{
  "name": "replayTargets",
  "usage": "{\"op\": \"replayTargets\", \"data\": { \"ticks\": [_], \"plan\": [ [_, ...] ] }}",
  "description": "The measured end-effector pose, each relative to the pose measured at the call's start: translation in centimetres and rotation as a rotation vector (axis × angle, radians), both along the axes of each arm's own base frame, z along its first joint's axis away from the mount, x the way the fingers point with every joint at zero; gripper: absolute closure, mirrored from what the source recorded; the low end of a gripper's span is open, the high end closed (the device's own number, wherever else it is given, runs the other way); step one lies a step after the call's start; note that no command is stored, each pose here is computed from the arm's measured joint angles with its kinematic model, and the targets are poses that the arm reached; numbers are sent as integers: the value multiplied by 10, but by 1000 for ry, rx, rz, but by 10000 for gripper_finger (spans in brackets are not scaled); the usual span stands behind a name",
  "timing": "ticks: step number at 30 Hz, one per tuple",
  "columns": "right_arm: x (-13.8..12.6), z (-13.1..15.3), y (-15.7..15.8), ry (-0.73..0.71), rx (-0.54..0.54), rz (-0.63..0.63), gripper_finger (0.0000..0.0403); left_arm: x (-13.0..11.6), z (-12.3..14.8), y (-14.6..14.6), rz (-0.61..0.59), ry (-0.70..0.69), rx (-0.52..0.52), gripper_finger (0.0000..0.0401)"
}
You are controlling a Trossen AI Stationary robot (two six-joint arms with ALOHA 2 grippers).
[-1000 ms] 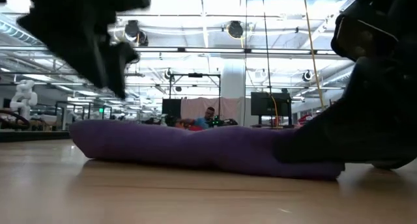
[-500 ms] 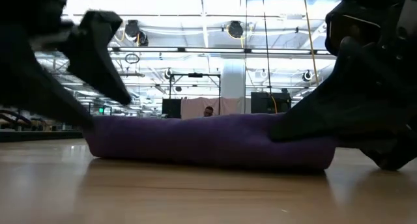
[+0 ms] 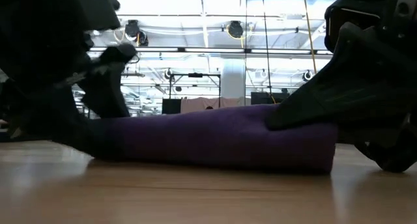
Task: Roll towel
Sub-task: Roll the purple towel
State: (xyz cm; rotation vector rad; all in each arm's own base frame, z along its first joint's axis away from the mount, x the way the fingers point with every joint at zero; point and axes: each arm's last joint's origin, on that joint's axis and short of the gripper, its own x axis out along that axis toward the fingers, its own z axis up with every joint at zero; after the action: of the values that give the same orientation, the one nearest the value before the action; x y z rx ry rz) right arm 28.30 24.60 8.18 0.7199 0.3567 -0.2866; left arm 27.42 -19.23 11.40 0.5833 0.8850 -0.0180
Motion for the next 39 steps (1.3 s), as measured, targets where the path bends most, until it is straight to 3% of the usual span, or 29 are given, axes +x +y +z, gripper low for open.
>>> {"op": "replayTargets", "data": {
  "ticks": [3, 8, 15, 20, 25, 31, 39],
  "plan": [
    [0, 0, 0, 4, -4, 5, 392, 4, 0, 5, -12, 50, -80, 279],
    [-1, -1, 1, 16, -40, 40, 378, 11, 8, 15, -10, 123, -274, 386],
    [-4, -3, 5, 75, -189, 210, 310, 21, 29, 36, -41, 233, -603, 386],
    [-11, 10, 14, 54, -337, 308, 246, 27, 28, 53, 32, 332, -791, 390],
    [-17, 20, 27, 24, -565, 332, 202, 29, 26, 60, 71, 364, -833, 391],
    [1, 21, 44, 54, -823, 363, 186, 31, 28, 61, 117, 365, -899, 392],
    [19, 6, 41, 134, -904, 310, 193, 33, 22, 58, 155, 372, -930, 392]
  ]
}}
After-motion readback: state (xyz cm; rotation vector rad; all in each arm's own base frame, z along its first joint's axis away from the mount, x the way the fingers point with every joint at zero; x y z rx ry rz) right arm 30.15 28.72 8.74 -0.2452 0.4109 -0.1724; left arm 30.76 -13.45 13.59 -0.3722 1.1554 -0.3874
